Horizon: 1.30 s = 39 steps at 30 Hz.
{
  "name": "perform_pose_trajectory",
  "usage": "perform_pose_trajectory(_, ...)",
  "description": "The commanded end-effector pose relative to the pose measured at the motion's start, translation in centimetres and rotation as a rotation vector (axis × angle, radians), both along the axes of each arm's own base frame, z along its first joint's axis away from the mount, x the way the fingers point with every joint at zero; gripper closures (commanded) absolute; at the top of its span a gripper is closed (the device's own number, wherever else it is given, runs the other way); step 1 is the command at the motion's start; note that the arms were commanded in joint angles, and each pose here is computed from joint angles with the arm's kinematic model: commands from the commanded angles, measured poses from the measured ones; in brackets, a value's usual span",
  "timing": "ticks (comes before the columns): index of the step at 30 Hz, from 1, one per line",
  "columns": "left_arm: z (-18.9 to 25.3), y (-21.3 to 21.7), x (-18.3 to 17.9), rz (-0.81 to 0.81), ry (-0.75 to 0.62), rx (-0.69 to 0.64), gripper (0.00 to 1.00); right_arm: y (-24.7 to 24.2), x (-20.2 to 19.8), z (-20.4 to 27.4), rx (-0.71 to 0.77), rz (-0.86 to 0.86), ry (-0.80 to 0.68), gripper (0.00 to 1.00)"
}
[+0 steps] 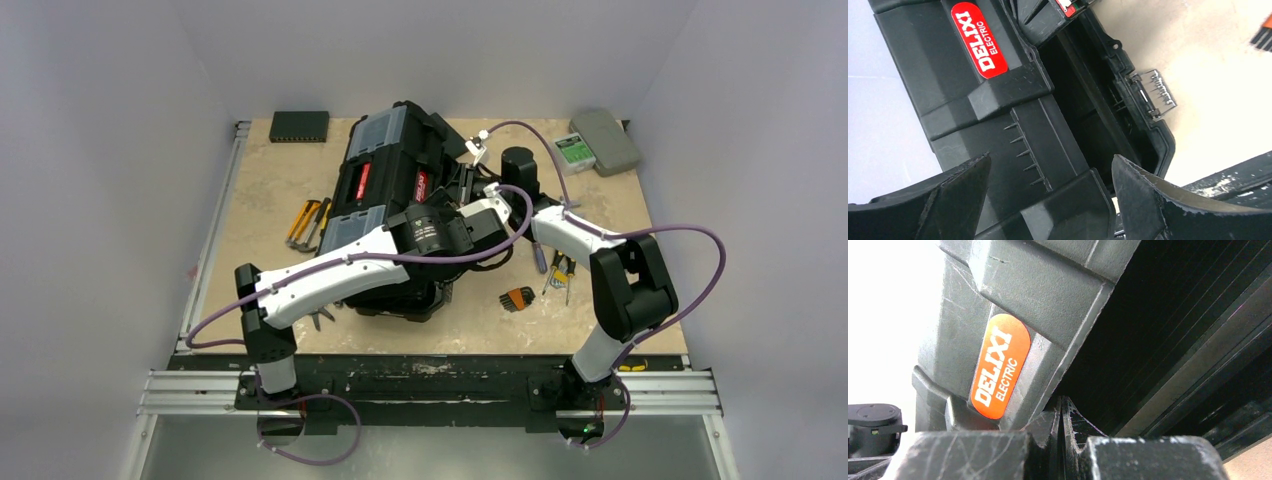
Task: Pack the tool kit
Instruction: Open the toolbox at the center of the board.
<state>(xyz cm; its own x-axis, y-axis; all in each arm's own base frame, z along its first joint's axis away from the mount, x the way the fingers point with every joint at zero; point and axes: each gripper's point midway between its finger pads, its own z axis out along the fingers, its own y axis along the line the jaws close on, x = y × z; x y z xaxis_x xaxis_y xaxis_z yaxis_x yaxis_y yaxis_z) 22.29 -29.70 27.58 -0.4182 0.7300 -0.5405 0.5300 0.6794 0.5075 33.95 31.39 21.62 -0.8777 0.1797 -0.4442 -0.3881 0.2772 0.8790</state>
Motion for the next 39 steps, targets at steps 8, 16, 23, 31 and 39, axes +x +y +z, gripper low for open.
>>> perform_pose_trajectory(8,-0.2,2.4,1.2,0.121,-0.163,0.207,0.11,0.8,-0.9,5.4,0.092,0.058,-0.147,1.0)
perform_pose_trajectory(16,0.4,5.0,1.5,0.221,-0.27,0.28,0.11,0.8,-0.9,5.4,0.091,0.053,-0.143,1.0)
perform_pose_trajectory(23,2.7,7.4,1.8,0.296,-0.419,0.315,0.14,0.6,-0.7,4.8,0.062,0.029,-0.13,1.0)
perform_pose_trajectory(31,3.3,8.5,1.8,0.328,-0.423,0.243,0.21,-0.5,-0.5,3.3,-0.004,-0.021,-0.098,0.96)
perform_pose_trajectory(39,3.2,8.9,1.9,0.327,-0.404,0.209,0.23,-2.5,0.3,2.8,-0.102,-0.104,-0.112,0.73)
